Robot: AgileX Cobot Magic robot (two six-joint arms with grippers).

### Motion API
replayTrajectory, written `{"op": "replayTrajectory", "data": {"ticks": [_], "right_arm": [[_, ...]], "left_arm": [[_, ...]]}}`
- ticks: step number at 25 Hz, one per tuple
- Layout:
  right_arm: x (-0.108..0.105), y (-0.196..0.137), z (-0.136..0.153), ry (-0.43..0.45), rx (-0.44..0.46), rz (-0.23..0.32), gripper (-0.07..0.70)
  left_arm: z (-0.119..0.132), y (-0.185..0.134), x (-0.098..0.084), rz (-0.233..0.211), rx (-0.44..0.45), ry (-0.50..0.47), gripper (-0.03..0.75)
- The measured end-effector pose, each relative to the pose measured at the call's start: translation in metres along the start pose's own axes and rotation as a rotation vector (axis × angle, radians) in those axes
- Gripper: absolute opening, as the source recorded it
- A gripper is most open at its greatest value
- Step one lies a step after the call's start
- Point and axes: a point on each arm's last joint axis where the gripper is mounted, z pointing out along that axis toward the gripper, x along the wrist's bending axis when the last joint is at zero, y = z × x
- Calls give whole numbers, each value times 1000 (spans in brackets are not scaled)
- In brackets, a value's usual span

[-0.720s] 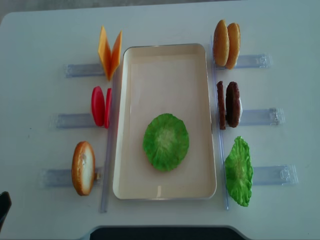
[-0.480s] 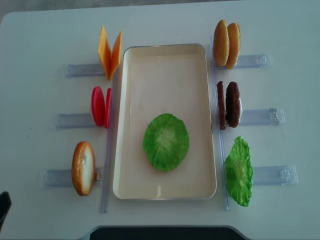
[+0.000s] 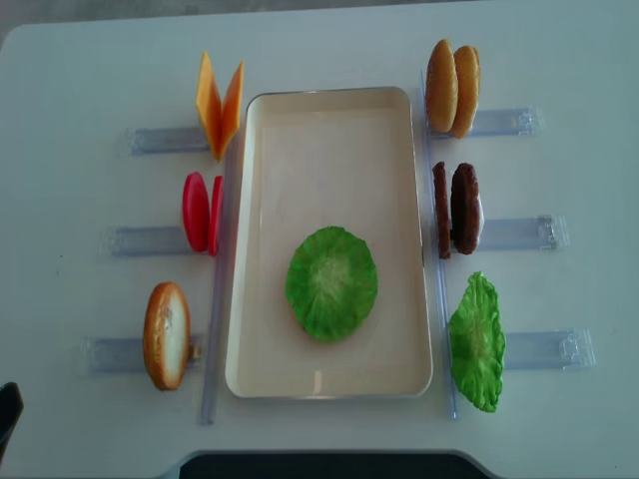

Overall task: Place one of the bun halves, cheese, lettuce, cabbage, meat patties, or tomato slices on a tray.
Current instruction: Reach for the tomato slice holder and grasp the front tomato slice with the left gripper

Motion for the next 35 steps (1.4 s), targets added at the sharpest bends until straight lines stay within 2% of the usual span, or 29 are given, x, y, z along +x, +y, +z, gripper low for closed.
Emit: {"op": "replayTrajectory", "data": {"ticks": [9, 11, 14, 19, 25, 31, 35], "right_arm": [[0, 0, 0, 0, 0, 0, 405], [0, 0, 0, 0, 0, 0, 405], [0, 0, 0, 0, 0, -1, 405], [0, 0, 0, 1, -2, -1, 405], [0, 0, 0, 1, -2, -1, 405], [0, 0, 0, 1, -2, -1, 405], [0, 0, 0, 0, -3, -1, 405]], "left_arm": [[-2, 1, 1, 3, -5, 7, 283], [-4, 4, 1, -11, -5, 14, 297], [1, 11, 1, -33, 40, 16, 333], [29, 28, 0, -59, 205, 27, 354], [70, 73, -3, -61, 314, 32, 356], [127, 118, -7, -57, 452, 41, 356], [167, 139, -9, -54, 491, 42, 356]]}}
